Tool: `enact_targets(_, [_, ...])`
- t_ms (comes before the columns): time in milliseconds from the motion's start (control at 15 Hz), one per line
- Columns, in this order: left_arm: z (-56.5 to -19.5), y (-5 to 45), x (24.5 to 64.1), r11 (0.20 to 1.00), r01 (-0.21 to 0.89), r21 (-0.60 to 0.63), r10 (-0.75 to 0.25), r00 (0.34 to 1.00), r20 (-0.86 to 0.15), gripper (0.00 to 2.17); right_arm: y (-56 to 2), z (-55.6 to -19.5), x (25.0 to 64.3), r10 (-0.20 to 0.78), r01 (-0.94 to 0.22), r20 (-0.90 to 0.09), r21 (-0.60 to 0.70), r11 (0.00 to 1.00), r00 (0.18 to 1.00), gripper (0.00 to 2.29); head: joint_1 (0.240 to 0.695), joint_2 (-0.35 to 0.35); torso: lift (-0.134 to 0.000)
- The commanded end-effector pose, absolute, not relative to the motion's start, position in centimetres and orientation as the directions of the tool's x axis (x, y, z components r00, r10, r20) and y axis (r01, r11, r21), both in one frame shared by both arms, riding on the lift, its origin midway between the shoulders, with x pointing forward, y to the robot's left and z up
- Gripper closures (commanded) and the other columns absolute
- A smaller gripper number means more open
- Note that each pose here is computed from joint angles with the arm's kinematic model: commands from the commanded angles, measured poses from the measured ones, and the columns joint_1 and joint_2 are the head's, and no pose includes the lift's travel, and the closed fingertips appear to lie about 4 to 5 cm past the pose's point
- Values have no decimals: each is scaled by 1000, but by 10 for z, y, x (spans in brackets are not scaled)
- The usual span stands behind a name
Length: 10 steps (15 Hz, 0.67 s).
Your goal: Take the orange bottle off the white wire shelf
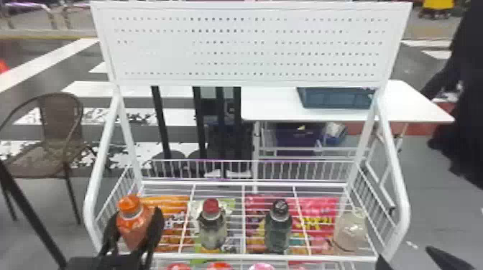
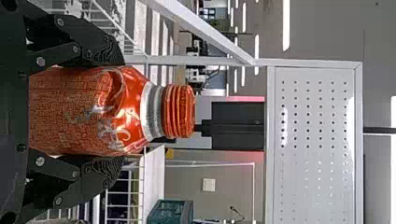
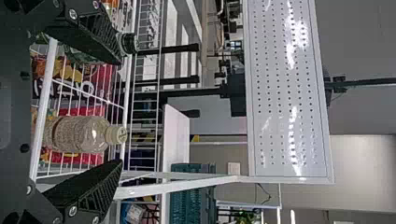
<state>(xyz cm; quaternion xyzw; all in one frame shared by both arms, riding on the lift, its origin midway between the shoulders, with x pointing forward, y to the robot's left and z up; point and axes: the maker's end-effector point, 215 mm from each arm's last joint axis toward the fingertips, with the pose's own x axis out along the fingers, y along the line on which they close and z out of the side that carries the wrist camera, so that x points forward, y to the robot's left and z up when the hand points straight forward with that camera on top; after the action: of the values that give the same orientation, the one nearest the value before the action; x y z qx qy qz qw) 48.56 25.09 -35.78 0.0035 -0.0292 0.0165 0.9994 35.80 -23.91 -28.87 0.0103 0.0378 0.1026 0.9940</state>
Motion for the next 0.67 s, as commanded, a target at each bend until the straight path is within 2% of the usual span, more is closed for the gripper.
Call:
enact_targets(0, [-340, 250, 463, 999, -30, 15, 29, 998, 53, 630, -238, -289, 359, 206, -205, -72, 29, 978, 976, 151, 499, 0, 0])
enact_targets(333, [-290, 250, 413, 996, -33, 79, 30, 999, 38, 626, -237, -289, 360, 208, -207, -71, 26, 978, 976, 151, 499, 0, 0])
enact_targets(600, [-277, 257, 387, 993, -49, 108, 48, 999, 11, 626, -240, -284, 360, 207, -206, -64, 18, 978, 976, 151, 499, 0, 0])
